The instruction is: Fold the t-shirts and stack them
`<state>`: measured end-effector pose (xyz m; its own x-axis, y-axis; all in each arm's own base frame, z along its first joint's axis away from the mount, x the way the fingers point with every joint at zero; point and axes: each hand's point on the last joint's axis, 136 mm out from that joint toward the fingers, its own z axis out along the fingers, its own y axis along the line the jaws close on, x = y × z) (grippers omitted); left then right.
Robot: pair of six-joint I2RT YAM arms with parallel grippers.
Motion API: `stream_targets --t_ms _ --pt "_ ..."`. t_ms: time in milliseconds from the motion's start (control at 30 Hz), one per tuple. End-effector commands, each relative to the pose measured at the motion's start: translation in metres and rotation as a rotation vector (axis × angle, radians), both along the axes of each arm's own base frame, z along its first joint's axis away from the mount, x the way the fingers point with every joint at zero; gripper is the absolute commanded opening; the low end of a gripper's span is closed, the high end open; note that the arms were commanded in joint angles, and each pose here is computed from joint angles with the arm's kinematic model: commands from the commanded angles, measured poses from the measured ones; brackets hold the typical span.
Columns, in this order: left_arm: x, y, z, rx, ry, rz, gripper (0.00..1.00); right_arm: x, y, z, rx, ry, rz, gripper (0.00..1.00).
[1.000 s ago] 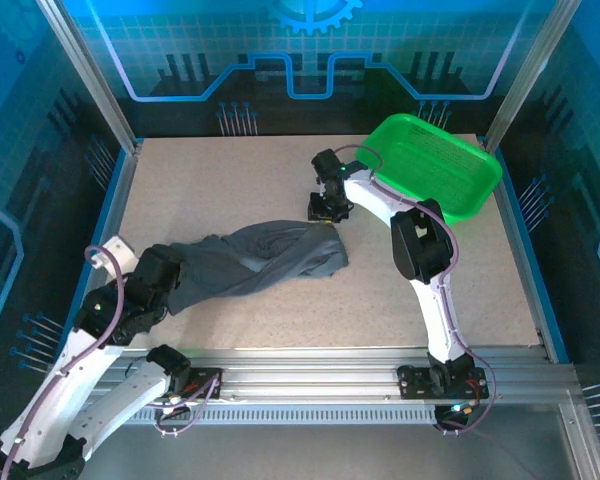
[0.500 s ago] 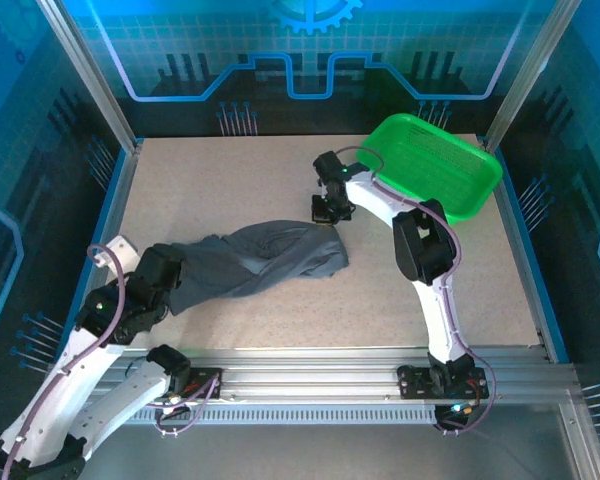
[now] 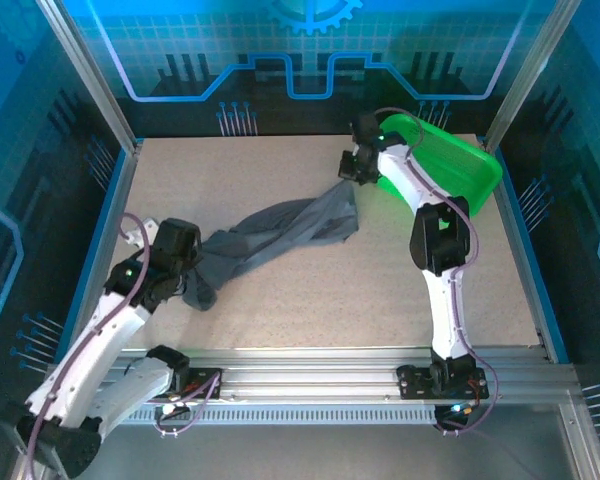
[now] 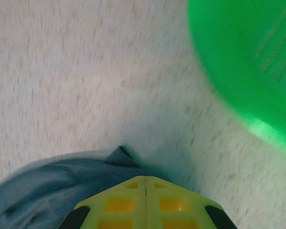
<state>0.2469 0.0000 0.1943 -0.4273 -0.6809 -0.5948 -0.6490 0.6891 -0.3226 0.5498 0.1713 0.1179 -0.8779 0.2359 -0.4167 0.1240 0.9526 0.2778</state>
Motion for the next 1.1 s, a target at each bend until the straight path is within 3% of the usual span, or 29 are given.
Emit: stream_targets --t_ms 0,267,500,700,900,1067 --pt "0.032 -0.021 0.007 -0.144 -0.026 -0.065 0.0 0.018 -0.032 -0.026 -0.032 0.065 -0.084 0.0" --pt "0.102 -0.054 0.015 -0.272 -0.047 -0.182 0.0 0.053 -0.106 -0.037 -0.076 0.035 -0.277 0.0" --pt "0.126 -0.072 0.022 -0.327 -0.064 -0.244 0.0 0.055 -0.149 -0.006 -0.096 -0.023 -0.345 0.0" --pt "0.13 -0.042 0.043 -0.313 -0.091 -0.169 0.0 0.045 -0.103 0.076 -0.062 -0.184 -0.215 0.0" --pt "0.133 0.001 0.119 -0.255 -0.233 -0.077 0.0 -0.001 -0.076 0.19 0.009 -0.384 -0.205 0.0" --pt "0.114 0.027 0.195 -0.166 -0.402 0.007 0.0 -0.056 -0.075 0.269 0.089 -0.541 -0.228 0.0"
